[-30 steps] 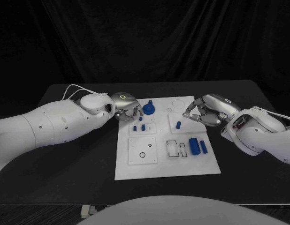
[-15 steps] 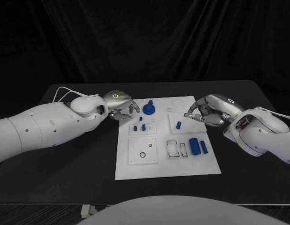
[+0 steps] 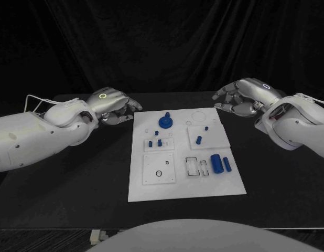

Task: Assemble the parts on the task board

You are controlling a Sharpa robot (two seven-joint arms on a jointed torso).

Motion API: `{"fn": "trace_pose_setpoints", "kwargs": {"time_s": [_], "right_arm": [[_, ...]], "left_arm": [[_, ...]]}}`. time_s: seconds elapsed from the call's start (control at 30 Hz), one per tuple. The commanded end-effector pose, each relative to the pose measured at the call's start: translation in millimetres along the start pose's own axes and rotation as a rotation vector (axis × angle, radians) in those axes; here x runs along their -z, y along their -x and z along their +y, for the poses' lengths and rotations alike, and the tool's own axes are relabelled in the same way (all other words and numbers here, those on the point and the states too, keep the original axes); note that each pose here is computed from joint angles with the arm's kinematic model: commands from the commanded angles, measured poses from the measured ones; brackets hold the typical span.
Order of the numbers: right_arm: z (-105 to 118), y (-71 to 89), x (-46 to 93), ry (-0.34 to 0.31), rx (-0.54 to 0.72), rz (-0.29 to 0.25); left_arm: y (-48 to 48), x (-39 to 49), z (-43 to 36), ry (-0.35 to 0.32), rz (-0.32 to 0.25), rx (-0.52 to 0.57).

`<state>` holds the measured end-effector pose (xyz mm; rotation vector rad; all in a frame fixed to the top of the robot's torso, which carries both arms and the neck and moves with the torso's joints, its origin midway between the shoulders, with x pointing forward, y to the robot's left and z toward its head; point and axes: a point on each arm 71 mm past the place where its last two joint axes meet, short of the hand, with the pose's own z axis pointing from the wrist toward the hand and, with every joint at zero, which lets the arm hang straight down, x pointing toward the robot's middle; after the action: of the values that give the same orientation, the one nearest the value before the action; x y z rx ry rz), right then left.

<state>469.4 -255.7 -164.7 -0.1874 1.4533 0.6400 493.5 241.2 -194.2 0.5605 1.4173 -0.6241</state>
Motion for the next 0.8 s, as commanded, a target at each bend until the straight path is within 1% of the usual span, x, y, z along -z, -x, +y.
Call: {"fn": "trace_pose_setpoints", "kwargs": {"time_s": [0.03,0.07,0.1,0.2,0.27,0.33,0.4,0.5,0.57,0.7,0.8], "right_arm": [[-3,2.2,-7.8,0.041,0.152,0.005],[-5,2.1,-10.2,0.043,0.172,0.009],[-7,1.6,-13.2,0.043,0.193,0.014],[-12,-0.2,-20.3,0.038,0.231,0.029],[-15,-2.8,-24.5,0.034,0.247,0.043],[-16,-6.4,-27.3,0.031,0.257,0.062],[-17,-12.6,-29.3,0.030,0.261,0.088],[-17,-18.7,-30.4,0.032,0.262,0.109],[-18,-25.6,-30.7,0.032,0.260,0.128],[-19,-38.5,-29.1,0.043,0.254,0.146],[-20,-47.2,-26.4,0.051,0.248,0.159]], "left_arm": [[17.1,5.8,6.4,0.072,-0.193,0.313],[18.6,7.8,8.2,0.083,-0.210,0.389],[20.0,9.7,10.4,0.094,-0.230,0.486],[22.0,12.2,15.9,0.106,-0.281,0.734],[22.4,12.5,18.4,0.091,-0.307,0.871],[22.5,12.6,19.2,0.063,-0.327,0.966],[22.3,12.7,18.2,0.028,-0.345,1.048],[21.4,12.4,16.5,0.006,-0.344,1.098],[20.1,11.7,14.2,-0.011,-0.332,1.138],[17.0,10.5,6.0,-0.037,-0.295,1.204],[14.9,10.1,-1.6,-0.056,-0.268,1.243]]}}
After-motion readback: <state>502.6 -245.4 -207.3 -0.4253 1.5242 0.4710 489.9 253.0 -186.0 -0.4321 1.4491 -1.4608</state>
